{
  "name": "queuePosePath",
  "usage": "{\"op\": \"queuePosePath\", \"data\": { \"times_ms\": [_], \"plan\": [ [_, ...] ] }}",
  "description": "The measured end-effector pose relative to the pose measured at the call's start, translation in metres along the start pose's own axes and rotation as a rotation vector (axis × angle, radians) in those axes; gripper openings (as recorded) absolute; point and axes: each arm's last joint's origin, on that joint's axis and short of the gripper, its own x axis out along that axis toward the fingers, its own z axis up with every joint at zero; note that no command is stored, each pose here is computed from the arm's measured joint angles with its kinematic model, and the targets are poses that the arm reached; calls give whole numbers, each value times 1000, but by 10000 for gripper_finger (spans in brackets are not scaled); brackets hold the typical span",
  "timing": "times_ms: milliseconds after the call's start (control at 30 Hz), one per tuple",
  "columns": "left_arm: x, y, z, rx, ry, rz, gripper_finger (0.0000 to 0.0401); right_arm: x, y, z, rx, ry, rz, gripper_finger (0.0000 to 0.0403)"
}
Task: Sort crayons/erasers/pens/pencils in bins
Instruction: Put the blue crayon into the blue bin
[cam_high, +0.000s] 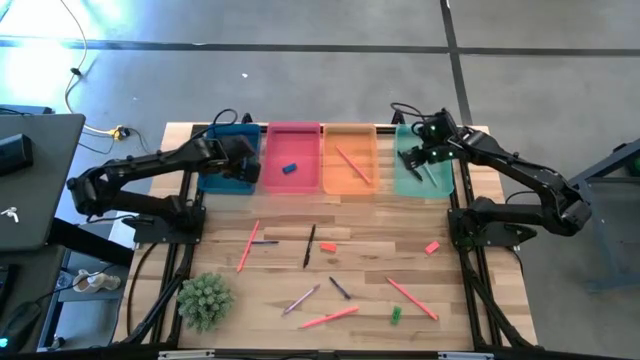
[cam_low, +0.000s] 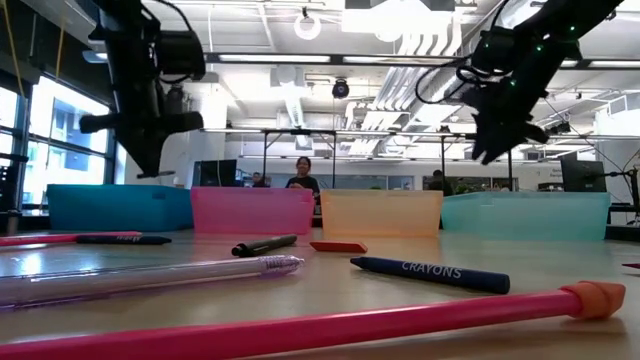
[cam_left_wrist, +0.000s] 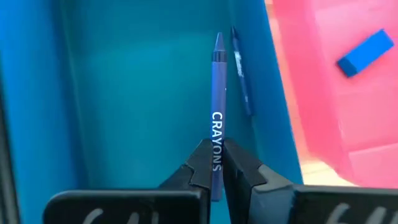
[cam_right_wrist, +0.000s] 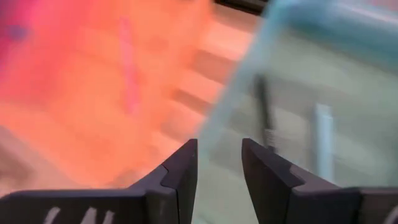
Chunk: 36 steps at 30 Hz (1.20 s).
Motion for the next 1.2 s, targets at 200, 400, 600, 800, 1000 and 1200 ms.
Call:
{"op": "queuePosePath", "data": {
  "times_ms": [200, 400, 600, 800, 1000, 1200],
  "plan": [
    [18, 12, 4, -13, 24, 6, 7, -1, 20, 10, -27, -108, 177, 117],
    [30, 22, 9, -11, 73, -3, 7, -4, 51, 13, -134, -217, 320, 117],
    [40, 24, 14, 13, 112, -29, 7, -9, 79, 6, -223, -293, 383, 117],
    [57, 24, 16, 65, 191, -21, 12, -24, 107, 2, -285, -378, 381, 117],
    [71, 23, 15, 116, 245, 5, 33, -45, 124, 4, -317, -432, 336, 117],
    [72, 23, 15, 131, 248, 5, 63, -64, 136, 6, -346, -425, 310, 117]
  ]
}}
